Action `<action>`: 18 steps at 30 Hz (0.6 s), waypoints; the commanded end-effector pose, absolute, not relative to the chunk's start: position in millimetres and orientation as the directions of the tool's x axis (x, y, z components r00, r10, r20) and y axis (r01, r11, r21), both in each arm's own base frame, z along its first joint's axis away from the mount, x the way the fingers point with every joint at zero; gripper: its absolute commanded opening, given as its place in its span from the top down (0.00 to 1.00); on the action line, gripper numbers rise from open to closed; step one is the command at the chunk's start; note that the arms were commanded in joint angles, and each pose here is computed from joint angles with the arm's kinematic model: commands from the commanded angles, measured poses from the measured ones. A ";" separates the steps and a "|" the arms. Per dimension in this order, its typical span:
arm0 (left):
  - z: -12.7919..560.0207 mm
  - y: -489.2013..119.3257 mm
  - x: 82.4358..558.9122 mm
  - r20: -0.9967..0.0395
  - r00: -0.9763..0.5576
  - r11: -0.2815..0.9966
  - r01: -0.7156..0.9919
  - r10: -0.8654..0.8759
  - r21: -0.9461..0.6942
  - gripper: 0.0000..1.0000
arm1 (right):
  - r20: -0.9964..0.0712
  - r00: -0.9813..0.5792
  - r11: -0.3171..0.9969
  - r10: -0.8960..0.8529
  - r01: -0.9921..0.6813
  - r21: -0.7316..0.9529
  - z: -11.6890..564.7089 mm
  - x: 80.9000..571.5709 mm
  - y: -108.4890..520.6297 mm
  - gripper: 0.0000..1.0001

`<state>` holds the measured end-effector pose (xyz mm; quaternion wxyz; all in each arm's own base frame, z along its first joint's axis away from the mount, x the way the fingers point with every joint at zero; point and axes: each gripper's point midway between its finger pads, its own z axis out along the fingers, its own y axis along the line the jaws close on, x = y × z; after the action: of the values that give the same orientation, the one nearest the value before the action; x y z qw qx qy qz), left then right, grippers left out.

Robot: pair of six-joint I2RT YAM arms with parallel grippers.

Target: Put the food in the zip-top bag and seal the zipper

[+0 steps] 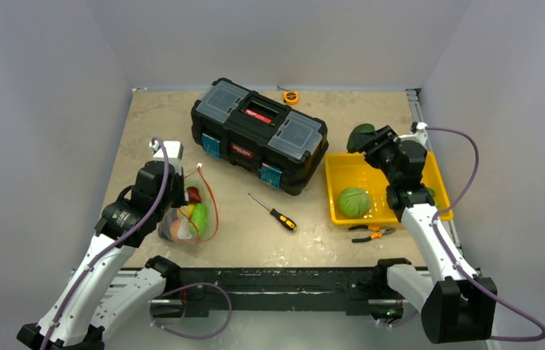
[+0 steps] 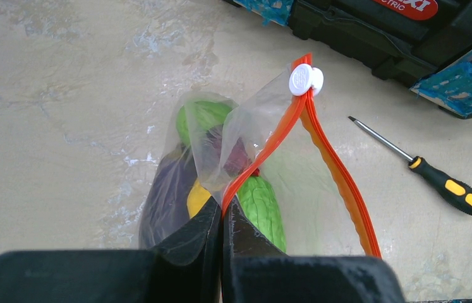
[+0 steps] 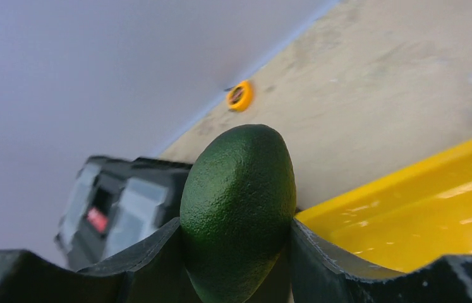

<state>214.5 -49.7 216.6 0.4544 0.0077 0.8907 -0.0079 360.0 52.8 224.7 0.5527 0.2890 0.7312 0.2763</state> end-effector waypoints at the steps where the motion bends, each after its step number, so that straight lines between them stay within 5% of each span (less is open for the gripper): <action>1: 223.0 -50.7 218.0 -0.827 -0.562 0.999 0.032 0.012 -0.008 1.00 | -0.662 -0.266 0.611 0.700 -0.257 0.749 313.0 345.3 123.7 0.97; 8: 222.9 -50.9 218.0 -0.827 -0.562 0.999 0.033 0.011 -0.009 1.00 | -0.801 -0.278 0.551 0.531 -0.604 0.575 379.5 284.4 247.7 0.96; 18: 224.3 -48.5 216.6 -0.831 -0.555 1.000 0.024 0.006 -0.008 1.00 | -0.875 -0.441 0.384 0.201 -0.786 0.485 328.6 204.6 418.7 0.94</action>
<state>213.9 -49.3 217.8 0.4569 0.0071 0.8894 -0.0089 227.6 373.6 334.2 0.4938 -0.1559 0.6846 0.5130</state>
